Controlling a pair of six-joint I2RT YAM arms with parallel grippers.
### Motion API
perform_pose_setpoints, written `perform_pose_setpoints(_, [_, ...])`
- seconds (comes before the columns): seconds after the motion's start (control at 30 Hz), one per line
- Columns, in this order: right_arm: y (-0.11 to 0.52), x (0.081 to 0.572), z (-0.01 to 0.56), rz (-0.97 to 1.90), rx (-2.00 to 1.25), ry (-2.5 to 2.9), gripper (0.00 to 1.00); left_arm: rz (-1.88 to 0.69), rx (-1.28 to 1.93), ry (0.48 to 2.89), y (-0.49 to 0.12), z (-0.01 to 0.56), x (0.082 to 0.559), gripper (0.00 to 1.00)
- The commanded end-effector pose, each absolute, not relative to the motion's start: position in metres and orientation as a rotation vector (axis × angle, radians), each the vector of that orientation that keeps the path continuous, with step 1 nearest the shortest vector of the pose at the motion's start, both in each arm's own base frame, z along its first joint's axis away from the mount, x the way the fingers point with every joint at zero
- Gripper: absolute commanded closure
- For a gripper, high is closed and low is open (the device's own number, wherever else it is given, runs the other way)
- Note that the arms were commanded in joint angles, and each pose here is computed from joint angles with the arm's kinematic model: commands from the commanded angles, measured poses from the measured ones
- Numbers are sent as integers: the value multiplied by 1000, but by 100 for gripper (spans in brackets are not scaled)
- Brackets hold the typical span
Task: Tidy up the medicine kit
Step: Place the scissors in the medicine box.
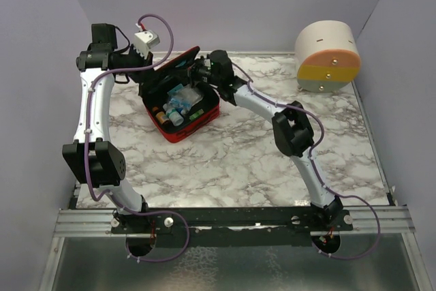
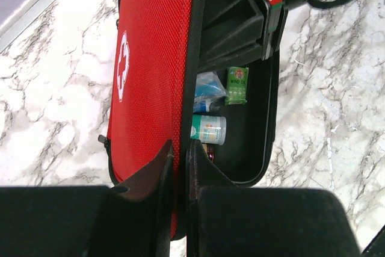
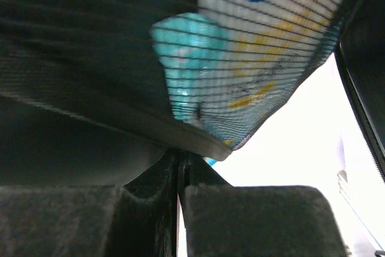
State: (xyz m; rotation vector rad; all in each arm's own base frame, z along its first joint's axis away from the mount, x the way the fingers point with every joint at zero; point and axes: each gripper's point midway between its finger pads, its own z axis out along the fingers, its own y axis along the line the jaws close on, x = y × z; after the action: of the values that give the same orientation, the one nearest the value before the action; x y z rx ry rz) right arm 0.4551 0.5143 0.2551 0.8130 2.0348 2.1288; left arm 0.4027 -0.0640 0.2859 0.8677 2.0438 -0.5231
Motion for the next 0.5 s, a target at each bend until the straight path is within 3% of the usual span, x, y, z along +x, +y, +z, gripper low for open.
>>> perform_pose_setpoints(0.0, [511, 466, 264, 1895, 706, 2152, 99, -650, 877, 2087, -80, 283, 380, 100])
perform_pose_setpoints(0.23, [493, 459, 244, 1636, 678, 2318, 99, -656, 876, 2089, -80, 281, 382, 100])
perform_pose_setpoints(0.47, [478, 441, 280, 1712, 537, 2169, 99, -639, 884, 2104, -77, 275, 383, 100])
